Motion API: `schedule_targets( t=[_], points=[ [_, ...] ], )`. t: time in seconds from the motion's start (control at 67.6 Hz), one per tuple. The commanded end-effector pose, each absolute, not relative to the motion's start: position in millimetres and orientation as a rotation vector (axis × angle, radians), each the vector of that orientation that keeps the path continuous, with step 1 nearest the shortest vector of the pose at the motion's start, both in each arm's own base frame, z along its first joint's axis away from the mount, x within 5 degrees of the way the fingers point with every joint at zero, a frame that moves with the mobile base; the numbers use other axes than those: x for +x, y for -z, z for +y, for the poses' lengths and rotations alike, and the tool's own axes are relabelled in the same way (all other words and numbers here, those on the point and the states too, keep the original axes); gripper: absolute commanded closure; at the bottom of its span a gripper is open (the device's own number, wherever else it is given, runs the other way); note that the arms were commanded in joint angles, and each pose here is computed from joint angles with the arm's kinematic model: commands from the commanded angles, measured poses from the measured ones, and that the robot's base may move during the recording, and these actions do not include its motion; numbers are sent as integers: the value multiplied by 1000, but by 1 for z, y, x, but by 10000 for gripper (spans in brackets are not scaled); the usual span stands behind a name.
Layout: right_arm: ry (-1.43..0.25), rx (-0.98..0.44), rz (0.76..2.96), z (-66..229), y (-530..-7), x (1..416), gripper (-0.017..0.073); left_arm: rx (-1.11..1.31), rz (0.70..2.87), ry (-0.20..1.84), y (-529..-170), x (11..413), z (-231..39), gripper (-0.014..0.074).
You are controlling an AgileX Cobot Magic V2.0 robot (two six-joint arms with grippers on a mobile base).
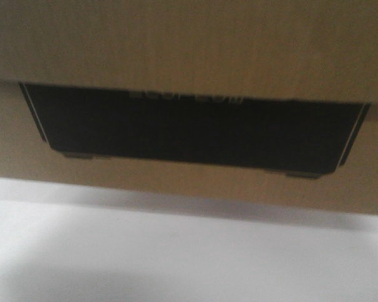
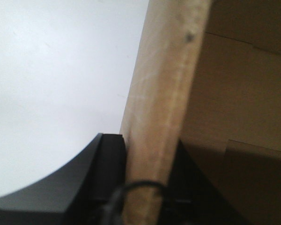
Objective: Grab box from left shelf to table start
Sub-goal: 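Lower the held box onto the white table surface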
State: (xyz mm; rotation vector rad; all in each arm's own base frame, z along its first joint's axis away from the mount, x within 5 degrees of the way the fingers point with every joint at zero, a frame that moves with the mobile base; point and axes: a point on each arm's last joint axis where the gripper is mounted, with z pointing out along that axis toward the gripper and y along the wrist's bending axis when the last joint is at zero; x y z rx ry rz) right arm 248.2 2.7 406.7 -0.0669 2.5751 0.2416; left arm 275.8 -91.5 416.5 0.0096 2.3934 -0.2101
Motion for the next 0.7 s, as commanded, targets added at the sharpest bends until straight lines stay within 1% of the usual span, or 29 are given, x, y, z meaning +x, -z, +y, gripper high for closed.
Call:
schedule_targets(
  t=[0.0,0.148,0.281,0.458,0.592,0.651,0.68],
  points=[
    [-317,-118,2422,16,-419,265,503,96,2272,461,-431,286,-101,687],
    [-301,-122,2482,17,-396,292,503,35,2376,417,-400,317,-91,687],
    [-309,-109,2539,17,-376,312,503,11,2452,401,-377,336,-90,687],
    [-318,-104,2593,17,-360,323,500,34,2550,380,-351,350,-94,687],
    [-319,-104,2598,17,-359,324,498,36,2596,415,-340,355,-98,687],
    [-318,-104,2595,17,-360,323,468,74,2600,432,-337,356,-100,685],
    [-318,-104,2595,17,-360,323,428,89,2600,435,-336,356,-101,671]
  ],
)
